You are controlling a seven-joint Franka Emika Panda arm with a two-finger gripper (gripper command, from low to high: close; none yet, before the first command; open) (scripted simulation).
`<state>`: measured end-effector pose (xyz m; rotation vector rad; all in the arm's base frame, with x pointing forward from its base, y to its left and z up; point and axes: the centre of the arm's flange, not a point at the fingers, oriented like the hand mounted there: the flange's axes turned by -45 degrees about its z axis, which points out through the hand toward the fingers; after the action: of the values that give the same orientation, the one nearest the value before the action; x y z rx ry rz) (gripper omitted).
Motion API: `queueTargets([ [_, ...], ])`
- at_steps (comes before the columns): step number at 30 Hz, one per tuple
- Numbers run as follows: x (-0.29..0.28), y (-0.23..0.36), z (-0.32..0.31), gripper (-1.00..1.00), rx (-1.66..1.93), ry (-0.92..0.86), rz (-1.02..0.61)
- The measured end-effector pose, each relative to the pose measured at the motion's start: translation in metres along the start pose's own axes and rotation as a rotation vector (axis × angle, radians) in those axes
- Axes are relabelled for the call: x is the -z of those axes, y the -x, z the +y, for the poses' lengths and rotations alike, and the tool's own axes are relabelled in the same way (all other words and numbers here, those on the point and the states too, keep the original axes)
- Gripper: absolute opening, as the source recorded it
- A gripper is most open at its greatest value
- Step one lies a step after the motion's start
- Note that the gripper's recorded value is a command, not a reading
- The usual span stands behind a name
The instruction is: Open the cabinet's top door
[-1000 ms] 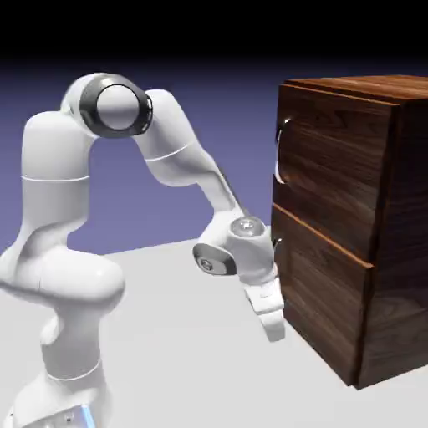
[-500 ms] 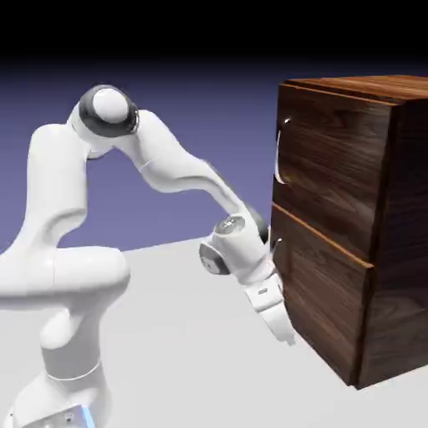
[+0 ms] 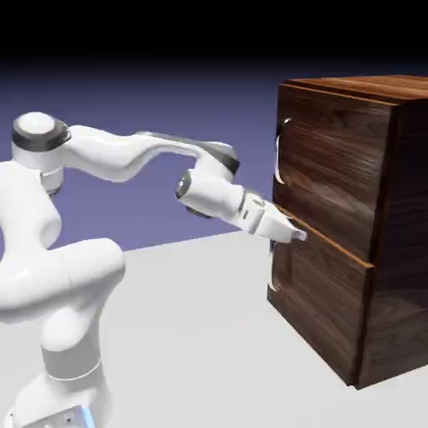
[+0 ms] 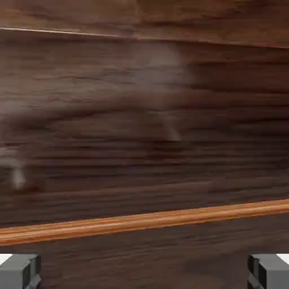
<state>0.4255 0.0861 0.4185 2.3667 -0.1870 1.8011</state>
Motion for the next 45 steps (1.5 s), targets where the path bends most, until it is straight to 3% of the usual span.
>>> queueTargets([
  [5,0.063,-0.055,-0.058,0.00,-0.033,-0.152,0.268],
  [10,0.023,-0.067,-0.065,0.00,-0.032,-0.152,0.268],
  [11,0.015,-0.069,-0.065,-1.00,-0.033,-0.152,0.268],
  [31,0.123,-0.033,0.054,-1.00,0.032,-0.626,0.272],
  [45,0.155,-0.020,0.136,-1.00,0.064,-0.880,0.273],
])
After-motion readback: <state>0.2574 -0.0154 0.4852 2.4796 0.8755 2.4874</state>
